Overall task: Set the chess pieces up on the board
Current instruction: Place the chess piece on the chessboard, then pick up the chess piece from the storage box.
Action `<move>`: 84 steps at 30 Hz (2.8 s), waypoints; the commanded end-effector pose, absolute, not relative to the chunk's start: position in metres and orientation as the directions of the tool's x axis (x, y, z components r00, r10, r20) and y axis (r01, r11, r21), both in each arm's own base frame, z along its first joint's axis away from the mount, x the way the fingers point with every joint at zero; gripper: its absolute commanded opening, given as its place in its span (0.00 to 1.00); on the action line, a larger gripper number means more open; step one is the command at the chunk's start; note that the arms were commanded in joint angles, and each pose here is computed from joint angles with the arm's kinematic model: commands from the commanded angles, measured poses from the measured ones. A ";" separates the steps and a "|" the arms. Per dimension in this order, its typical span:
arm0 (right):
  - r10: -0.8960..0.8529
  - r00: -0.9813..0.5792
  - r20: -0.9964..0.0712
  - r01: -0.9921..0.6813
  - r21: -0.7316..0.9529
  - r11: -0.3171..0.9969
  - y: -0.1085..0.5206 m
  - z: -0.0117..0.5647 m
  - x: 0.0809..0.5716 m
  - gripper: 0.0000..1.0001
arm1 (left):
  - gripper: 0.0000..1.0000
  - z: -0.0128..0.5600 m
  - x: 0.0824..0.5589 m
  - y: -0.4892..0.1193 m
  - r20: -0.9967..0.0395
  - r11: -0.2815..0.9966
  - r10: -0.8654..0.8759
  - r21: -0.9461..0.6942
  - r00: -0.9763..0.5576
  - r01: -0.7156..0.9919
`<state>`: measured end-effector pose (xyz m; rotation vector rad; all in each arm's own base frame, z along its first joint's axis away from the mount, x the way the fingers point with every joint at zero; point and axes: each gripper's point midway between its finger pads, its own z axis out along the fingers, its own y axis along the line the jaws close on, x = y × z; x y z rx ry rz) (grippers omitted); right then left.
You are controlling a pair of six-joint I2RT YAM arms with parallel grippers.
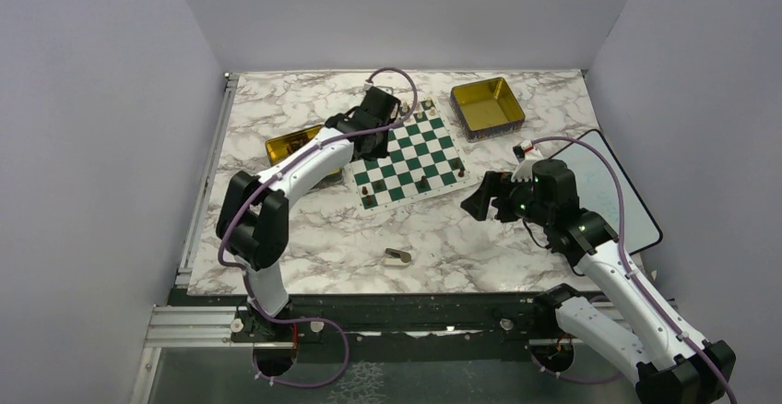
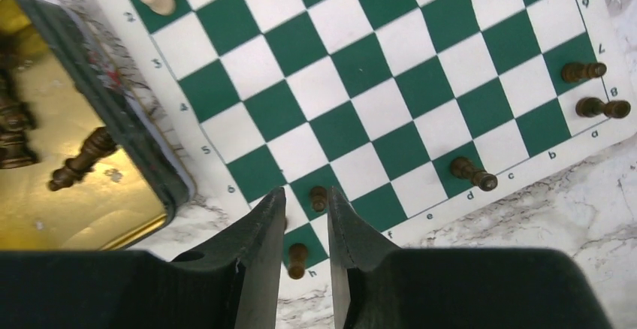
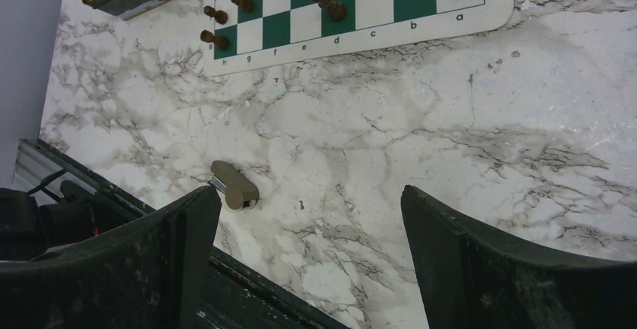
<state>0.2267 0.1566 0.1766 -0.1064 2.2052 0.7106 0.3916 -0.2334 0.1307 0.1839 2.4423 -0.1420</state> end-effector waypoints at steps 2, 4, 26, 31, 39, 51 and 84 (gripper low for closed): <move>0.145 -0.677 -0.722 -0.292 0.444 0.847 0.152 0.172 0.225 0.95 | 0.28 0.169 0.409 -0.179 -0.695 0.998 0.031 -0.019 -0.719 0.062; 0.146 -0.676 -0.722 -0.292 0.444 0.847 0.153 0.172 0.225 0.95 | 0.28 0.170 0.413 -0.158 -0.694 1.000 -0.001 -0.021 -0.720 0.019; 0.134 -0.676 -0.724 -0.287 0.427 0.858 0.151 0.169 0.228 0.95 | 0.27 0.121 0.450 0.004 -0.659 0.956 -0.241 -0.032 -0.713 -0.293; 0.135 -0.677 -0.723 -0.287 0.429 0.856 0.152 0.170 0.231 0.95 | 0.27 0.103 0.463 0.000 -0.648 0.956 -0.250 -0.047 -0.720 -0.289; 0.130 -0.677 -0.724 -0.279 0.416 0.866 0.150 0.168 0.232 0.95 | 0.30 0.089 0.477 0.000 -0.658 0.959 -0.239 -0.044 -0.714 -0.281; 0.124 -0.683 -0.720 -0.276 0.411 0.869 0.152 0.166 0.238 0.95 | 0.30 0.077 0.489 0.005 -0.672 0.959 -0.227 -0.027 -0.705 -0.283; 0.114 -0.685 -0.720 -0.272 0.398 0.876 0.150 0.164 0.239 0.96 | 0.24 0.055 0.494 0.009 -0.654 0.961 -0.201 0.012 -0.729 -0.276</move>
